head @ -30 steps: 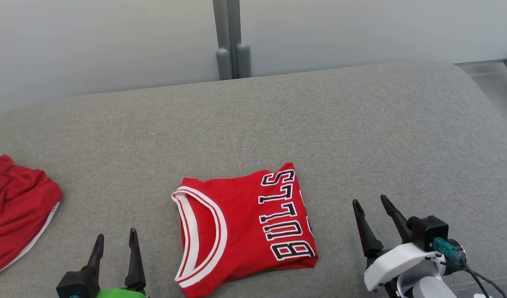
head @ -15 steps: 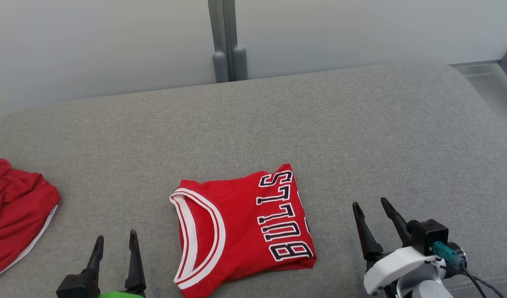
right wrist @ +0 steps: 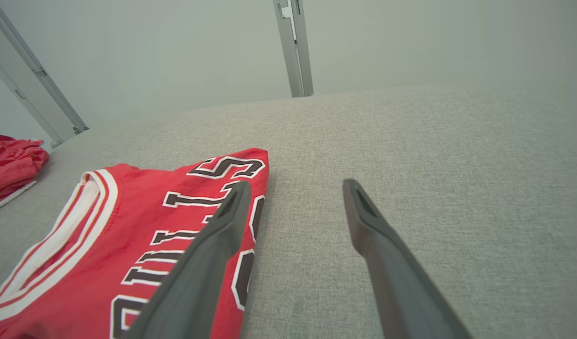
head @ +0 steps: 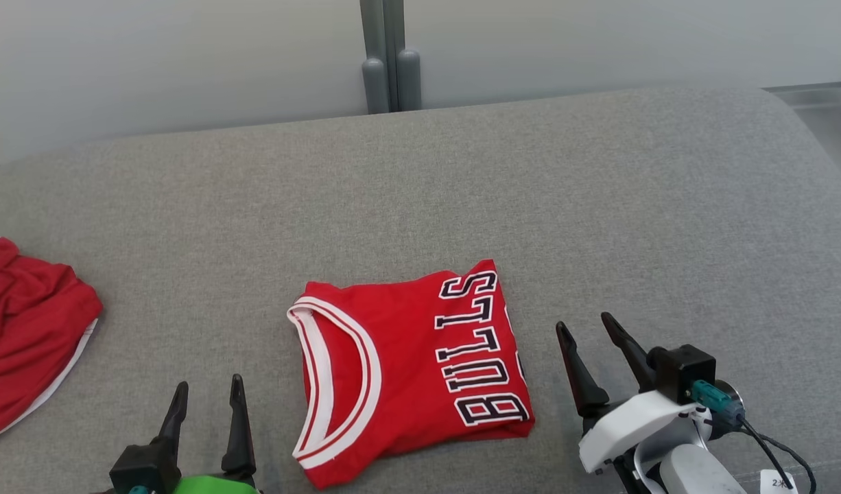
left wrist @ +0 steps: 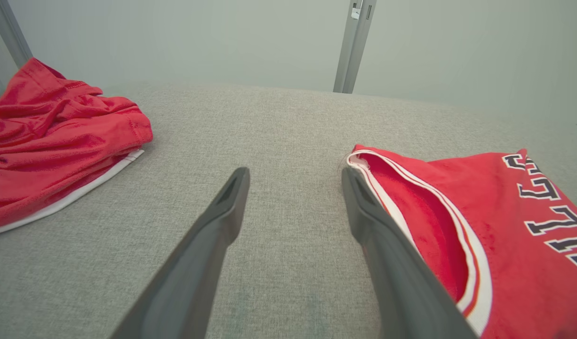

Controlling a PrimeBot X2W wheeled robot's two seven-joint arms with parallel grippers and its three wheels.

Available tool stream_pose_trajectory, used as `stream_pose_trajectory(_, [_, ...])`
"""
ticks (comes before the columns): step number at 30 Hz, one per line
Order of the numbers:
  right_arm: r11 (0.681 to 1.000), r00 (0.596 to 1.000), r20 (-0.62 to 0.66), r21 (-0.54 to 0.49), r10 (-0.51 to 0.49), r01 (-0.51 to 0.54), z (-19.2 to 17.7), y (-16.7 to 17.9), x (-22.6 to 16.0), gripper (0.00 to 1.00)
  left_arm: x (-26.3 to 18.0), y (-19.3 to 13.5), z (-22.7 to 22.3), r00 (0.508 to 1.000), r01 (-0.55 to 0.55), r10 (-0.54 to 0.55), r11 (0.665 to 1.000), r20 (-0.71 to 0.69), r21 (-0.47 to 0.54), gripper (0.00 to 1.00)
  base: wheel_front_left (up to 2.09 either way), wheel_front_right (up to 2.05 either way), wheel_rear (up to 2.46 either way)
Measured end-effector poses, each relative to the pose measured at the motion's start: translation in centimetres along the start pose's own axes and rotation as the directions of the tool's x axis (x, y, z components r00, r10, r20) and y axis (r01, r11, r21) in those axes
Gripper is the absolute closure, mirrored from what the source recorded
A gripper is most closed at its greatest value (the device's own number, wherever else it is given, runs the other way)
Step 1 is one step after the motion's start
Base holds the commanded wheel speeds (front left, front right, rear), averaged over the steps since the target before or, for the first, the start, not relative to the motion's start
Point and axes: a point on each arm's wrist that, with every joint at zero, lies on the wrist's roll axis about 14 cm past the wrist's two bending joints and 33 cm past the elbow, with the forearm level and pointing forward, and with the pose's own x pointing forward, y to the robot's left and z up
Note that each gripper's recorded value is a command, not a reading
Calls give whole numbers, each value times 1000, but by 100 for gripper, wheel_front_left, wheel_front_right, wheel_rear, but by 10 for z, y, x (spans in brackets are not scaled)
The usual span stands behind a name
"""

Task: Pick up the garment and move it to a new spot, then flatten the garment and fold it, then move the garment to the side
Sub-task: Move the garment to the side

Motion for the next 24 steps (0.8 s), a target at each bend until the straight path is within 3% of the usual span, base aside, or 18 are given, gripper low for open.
stream_pose_trajectory(11, [993, 987, -134, 87, 91, -80, -43, 23, 41, 0, 24, -4, -11, 999, 12, -12, 1000, -37, -4, 0, 0, 0, 0])
stream_pose_trajectory(20, [966, 940, -277, 218, 198, -140, -91, 57, 58, 0, 23, 14, -22, 996, -46, 47, 999, -70, 4, 0, 0, 0, 0])
stream_pose_trajectory(22, [963, 933, -291, 223, 211, -149, -95, 58, 60, 76, 22, 17, -23, 996, -55, 56, 998, -75, 6, 0, 0, 0, 0])
stream_pose_trajectory(23, [963, 931, -294, 225, 215, -151, -96, 58, 61, 100, 22, 18, -24, 995, -59, 59, 998, -76, 7, 0, 0, 0, 0])
stream_pose_trajectory(24, [962, 930, -296, 226, 216, -151, -97, 58, 61, 100, 21, 18, -24, 995, -61, 62, 998, -77, 7, 0, 0, 0, 0])
